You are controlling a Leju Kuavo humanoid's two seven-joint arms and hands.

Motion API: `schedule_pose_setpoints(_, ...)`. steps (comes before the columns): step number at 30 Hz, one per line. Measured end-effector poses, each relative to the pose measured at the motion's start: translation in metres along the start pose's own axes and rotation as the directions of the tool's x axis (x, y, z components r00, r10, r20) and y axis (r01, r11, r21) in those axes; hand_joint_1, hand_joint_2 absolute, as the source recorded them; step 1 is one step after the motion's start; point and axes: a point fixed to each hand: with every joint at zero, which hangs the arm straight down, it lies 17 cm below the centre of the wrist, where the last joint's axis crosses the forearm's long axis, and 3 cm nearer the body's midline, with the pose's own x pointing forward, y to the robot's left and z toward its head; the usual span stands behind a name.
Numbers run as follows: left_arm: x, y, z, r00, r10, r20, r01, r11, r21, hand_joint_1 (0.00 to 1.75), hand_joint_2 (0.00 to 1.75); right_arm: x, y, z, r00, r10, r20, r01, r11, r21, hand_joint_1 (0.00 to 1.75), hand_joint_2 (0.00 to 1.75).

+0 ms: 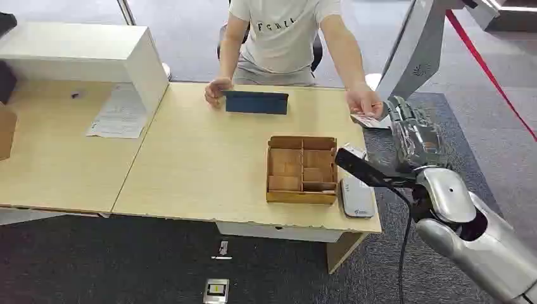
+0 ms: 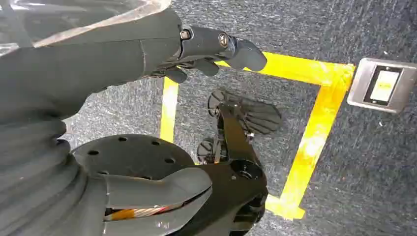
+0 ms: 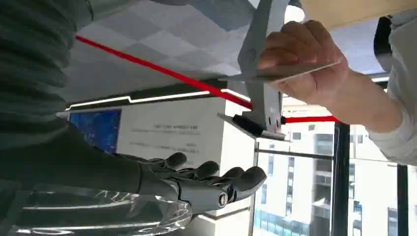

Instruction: Pass the card to the sensor for recognition and then transmit it.

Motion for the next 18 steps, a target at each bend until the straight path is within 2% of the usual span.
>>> schedule_pose_setpoints(10,-0.006,-0.002,0.001,1.000,-0.005,-0.016,0.006,1.000,0.013,0.00,1.75,-0.004,0.010,0.008,0.973,0.229,-0.037,-0.232,0.966,-0.118,0.00,1.75)
schedule_pose_setpoints(18,-0.009,-0.001,0.001,0.999,-0.019,-0.029,0.019,1.000,0.018,0.00,1.75,-0.008,0.018,0.010,0.970,0.240,-0.047,-0.244,0.963,-0.117,0.00,1.75)
